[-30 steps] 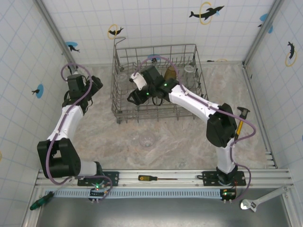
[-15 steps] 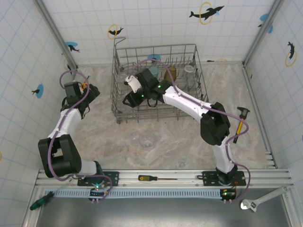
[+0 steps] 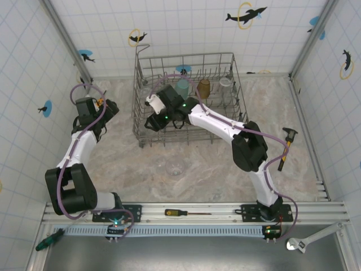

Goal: Load the cups into the dish rack

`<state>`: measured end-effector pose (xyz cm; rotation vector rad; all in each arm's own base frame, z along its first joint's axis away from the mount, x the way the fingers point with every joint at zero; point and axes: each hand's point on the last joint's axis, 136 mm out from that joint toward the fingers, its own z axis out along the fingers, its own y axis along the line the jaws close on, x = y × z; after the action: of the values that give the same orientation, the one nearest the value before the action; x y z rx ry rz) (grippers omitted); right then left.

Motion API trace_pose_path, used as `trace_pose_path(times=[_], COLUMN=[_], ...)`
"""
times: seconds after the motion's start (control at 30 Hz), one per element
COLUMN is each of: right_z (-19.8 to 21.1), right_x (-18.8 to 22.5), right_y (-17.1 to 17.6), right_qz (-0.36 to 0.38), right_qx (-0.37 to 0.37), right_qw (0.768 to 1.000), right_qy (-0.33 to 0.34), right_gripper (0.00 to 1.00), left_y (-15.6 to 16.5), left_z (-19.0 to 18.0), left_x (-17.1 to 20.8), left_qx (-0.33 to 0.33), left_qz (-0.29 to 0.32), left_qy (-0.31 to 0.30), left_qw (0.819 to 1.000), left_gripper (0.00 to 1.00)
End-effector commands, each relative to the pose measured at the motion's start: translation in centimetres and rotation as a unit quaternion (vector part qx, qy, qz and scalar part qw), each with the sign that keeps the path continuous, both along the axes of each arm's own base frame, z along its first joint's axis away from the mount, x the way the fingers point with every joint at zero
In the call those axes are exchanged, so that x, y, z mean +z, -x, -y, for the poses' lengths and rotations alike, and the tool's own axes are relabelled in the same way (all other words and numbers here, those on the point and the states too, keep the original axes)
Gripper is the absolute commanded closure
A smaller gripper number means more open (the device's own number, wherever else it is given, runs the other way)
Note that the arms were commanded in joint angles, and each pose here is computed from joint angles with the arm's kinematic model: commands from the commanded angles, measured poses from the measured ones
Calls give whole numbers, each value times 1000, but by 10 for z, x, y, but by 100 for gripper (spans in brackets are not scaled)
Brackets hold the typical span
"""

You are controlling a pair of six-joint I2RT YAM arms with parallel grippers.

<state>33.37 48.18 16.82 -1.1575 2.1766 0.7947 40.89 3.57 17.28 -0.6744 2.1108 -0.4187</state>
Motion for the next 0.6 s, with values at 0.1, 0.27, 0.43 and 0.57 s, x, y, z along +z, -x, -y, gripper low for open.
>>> trace_pose_path(times=[0.1,0.27,0.43,0.57], right_z=[-11,-11,-13,-18], right_x=[3,0,7,19], right_y=[-4,-4,-5,-10], right_qz=[30,34,33,27], right_qx=[1,-1,-7,-22], right_qw=[999,999,999,999], right_qy=[12,18,8,-10], right_gripper=[43,26,14,11], left_y=[1,1,1,2], left_z=[2,3,3,3], left_x=[8,8,9,10], left_qx=[-8,-9,-9,-9], left_qz=[16,16,16,18], left_qy=[-1,1,1,-1], left_qw=[1000,1000,1000,1000], left_gripper=[3,3,3,3])
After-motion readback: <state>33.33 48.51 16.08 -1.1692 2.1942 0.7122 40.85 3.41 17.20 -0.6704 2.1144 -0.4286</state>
